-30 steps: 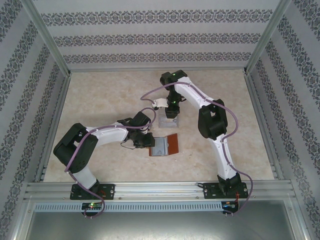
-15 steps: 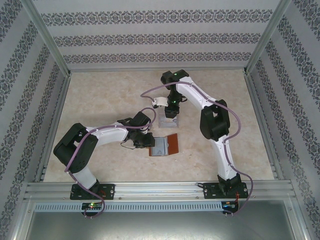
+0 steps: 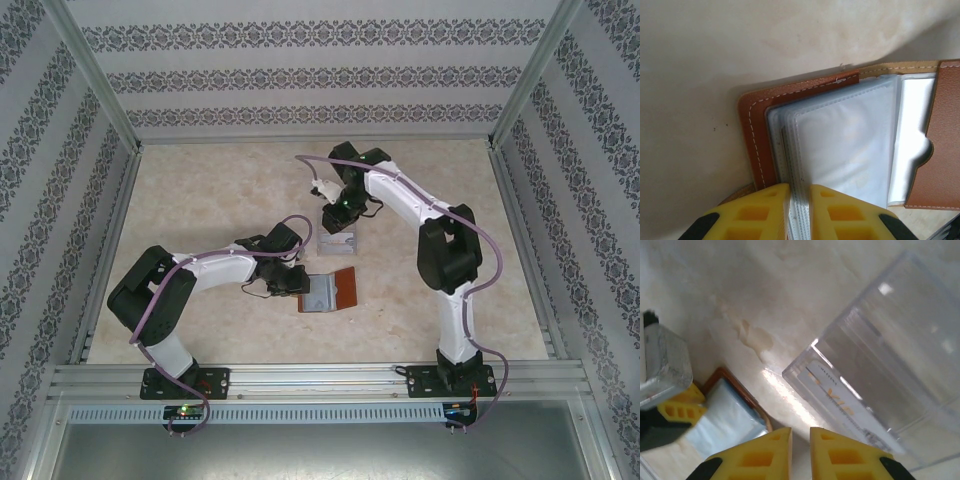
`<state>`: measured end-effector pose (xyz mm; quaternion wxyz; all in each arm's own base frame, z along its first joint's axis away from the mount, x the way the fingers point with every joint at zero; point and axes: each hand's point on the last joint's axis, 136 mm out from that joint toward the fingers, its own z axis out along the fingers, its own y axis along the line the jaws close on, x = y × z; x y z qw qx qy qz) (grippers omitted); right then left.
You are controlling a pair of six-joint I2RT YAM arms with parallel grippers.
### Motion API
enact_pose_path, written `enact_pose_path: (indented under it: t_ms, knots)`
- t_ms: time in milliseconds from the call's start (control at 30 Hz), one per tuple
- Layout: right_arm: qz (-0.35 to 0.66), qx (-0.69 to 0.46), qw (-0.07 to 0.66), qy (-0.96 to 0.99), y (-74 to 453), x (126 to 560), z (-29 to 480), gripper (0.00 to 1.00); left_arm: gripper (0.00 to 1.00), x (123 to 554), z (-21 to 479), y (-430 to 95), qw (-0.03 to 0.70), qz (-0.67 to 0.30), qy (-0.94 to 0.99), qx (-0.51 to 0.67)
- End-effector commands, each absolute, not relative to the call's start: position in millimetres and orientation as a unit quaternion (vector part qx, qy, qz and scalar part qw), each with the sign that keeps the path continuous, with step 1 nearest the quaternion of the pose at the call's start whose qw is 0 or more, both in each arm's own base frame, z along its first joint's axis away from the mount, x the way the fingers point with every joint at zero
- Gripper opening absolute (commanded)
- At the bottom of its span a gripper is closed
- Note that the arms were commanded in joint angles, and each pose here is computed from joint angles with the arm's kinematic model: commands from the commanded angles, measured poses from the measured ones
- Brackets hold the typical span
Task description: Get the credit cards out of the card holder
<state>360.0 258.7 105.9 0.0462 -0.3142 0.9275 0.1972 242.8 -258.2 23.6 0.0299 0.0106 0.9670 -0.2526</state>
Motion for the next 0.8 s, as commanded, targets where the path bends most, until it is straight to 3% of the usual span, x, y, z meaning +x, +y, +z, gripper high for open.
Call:
enact_pose_path:
  t_ms: [0, 233, 767]
  knots:
    - [0.241, -0.175, 0.061, 0.953, 260, 367, 126, 0.19, 0.19, 214, -1, -232, -0.028, -0.185, 0.982, 0.004]
    - [0.287, -0.057, 0.023, 0.956, 265, 351, 118, 0.07, 0.19, 214, -2, -232, -0.029, -0.183, 0.983, 0.005]
    - [0.296, 0.009, 0.029, 0.955, 265, 310, 104, 0.12, 0.2, 218, 3, -237, -0.022, -0.195, 0.981, 0.004]
